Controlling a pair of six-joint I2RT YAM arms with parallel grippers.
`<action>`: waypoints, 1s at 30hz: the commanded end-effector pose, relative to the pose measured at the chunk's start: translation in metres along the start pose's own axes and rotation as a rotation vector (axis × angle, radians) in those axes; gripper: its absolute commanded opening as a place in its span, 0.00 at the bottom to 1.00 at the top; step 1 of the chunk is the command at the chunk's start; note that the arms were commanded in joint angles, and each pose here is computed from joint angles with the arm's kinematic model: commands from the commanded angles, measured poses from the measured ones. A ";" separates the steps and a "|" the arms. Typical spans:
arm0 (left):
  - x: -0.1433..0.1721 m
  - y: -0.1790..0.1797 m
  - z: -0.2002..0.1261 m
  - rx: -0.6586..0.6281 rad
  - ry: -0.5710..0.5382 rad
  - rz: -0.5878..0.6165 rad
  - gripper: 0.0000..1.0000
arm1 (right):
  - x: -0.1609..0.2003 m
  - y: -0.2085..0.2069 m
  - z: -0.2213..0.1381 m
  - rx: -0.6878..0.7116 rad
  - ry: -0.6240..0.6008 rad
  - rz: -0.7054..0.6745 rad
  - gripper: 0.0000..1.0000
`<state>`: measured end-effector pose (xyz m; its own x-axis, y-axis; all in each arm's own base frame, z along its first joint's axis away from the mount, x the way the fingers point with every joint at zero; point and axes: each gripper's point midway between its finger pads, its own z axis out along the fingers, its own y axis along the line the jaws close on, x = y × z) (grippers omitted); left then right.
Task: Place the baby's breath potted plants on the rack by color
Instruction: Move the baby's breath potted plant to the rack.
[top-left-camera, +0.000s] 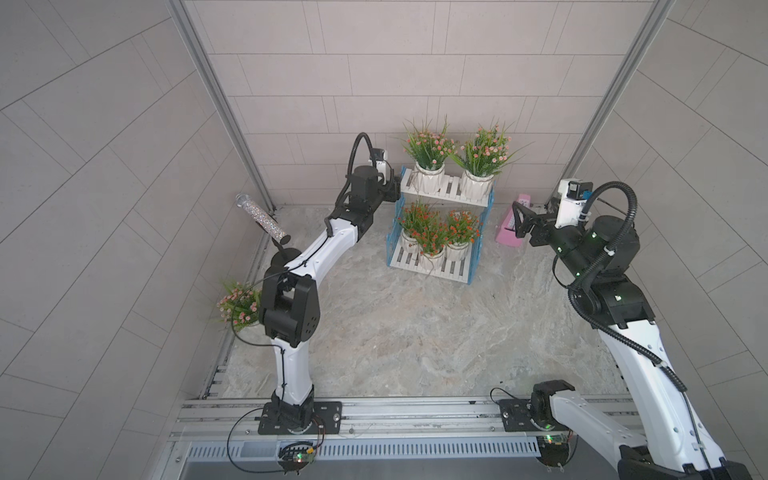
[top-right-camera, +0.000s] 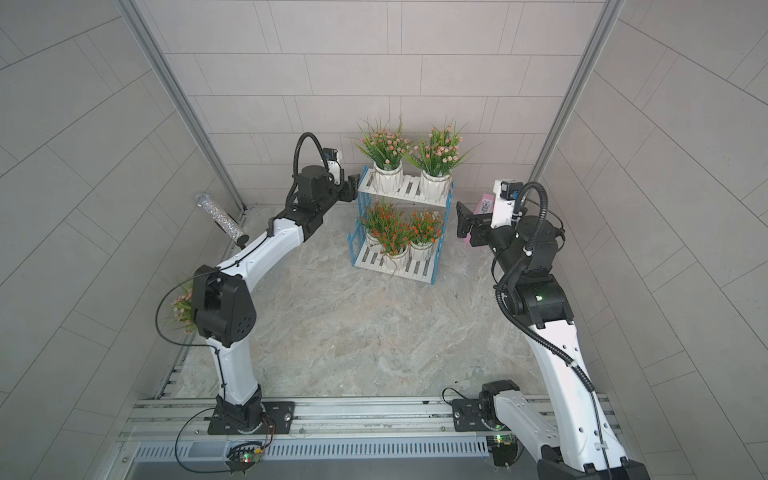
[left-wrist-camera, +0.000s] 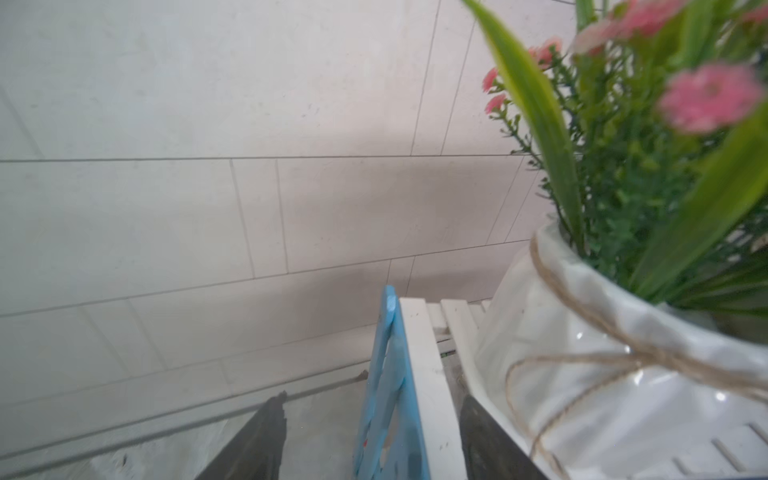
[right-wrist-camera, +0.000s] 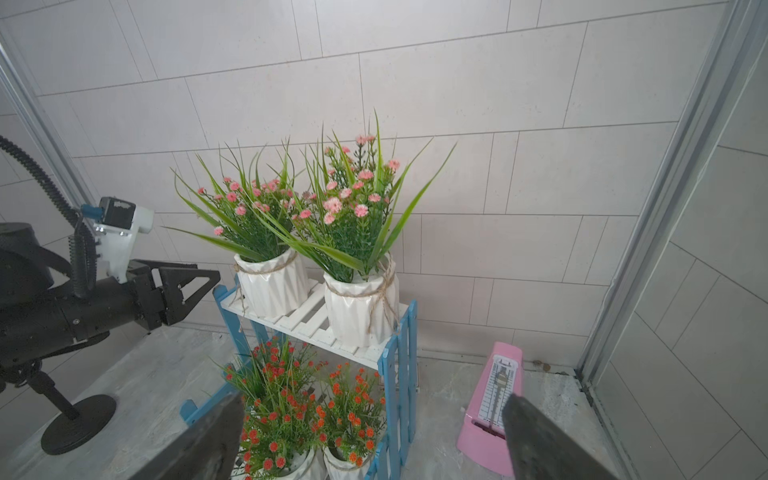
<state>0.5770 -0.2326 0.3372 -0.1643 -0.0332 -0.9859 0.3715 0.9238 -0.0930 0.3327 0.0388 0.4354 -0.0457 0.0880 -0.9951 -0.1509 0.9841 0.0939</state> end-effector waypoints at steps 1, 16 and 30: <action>-0.027 -0.023 0.009 0.118 -0.077 0.072 0.69 | -0.001 -0.003 0.002 -0.007 -0.024 0.024 0.99; -0.016 -0.052 0.040 0.176 -0.060 0.071 0.69 | 0.008 -0.007 0.008 -0.033 -0.044 0.068 0.99; -0.017 -0.078 0.042 0.235 -0.068 0.061 0.69 | 0.019 -0.008 0.013 -0.037 -0.031 0.075 0.99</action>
<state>0.5996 -0.2964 0.3413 -0.1146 -0.0134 -0.9933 0.5206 0.8508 -0.0715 0.3471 0.0337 0.4074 -0.0618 0.1560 -0.9858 -0.1693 0.9718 0.1644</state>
